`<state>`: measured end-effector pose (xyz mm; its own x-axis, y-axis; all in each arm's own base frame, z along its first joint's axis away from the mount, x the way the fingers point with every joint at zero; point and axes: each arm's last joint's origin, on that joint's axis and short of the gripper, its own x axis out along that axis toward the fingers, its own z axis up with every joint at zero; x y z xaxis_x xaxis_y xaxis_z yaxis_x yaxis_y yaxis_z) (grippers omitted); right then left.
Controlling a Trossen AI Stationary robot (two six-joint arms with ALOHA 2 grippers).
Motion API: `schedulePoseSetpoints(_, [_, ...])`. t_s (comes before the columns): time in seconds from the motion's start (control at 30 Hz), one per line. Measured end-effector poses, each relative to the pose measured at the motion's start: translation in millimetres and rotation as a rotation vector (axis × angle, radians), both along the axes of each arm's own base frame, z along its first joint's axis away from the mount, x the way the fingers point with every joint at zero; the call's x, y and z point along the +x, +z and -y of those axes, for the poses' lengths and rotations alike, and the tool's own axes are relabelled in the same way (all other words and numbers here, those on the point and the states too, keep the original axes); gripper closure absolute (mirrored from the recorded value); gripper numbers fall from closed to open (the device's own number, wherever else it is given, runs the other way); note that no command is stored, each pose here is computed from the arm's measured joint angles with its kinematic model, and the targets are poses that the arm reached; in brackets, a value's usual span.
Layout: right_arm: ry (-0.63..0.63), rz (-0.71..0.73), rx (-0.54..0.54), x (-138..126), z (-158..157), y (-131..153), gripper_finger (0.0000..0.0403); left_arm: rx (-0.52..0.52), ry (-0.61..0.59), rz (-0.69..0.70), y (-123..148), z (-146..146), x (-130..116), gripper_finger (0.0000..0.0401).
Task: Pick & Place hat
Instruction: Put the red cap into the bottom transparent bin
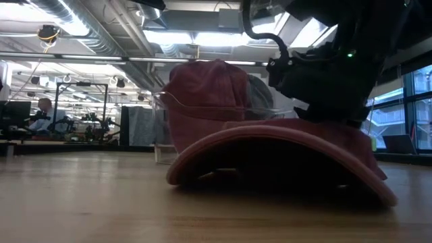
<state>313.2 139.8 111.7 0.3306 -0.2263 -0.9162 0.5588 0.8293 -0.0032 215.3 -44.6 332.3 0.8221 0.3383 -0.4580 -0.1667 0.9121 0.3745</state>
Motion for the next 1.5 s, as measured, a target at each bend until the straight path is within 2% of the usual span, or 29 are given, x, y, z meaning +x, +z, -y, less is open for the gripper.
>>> schedulePoseSetpoints(0.2, [0.170, -0.054, -0.038, 4, -15, 36, 0.0395, 0.000, 0.000, 0.000, 0, 0, 0, 0.0274])
schedulePoseSetpoints(0.3, [0.225, -0.006, -0.055, 8, -23, 68, 0.0396, -0.008, 0.004, 0.003, 0, 0, 0, 0.0274])
schedulePoseSetpoints(0.5, [0.288, -0.002, -0.183, 5, -30, 113, 0.0399, -0.019, 0.011, 0.008, 0, 0, 0, 0.0274])
schedulePoseSetpoints(0.93, [0.479, 0.082, -0.623, -1, -34, 237, 0.0399, -0.022, 0.013, 0.009, 0, 0, 0, 0.0274])
schedulePoseSetpoints(1.07, [0.532, 0.091, -0.847, -1, -30, 267, 0.0399, -0.022, 0.013, 0.009, 0, 0, 0, 0.0274])
schedulePoseSetpoints(1.13, [0.553, 0.063, -0.943, 0, -25, 276, 0.0399, -0.022, 0.013, 0.009, 0, 0, 0, 0.0274])
schedulePoseSetpoints(1.23, [0.585, 0.013, -1.012, 2, -19, 281, 0.0399, -0.026, 0.015, 0.011, 0, 0, 0, 0.0274])
schedulePoseSetpoints(1.5, [0.599, -0.108, -1.043, 4, 0, 276, 0.0399, -0.034, 0.020, 0.015, 0, 0, 0, 0.0274])
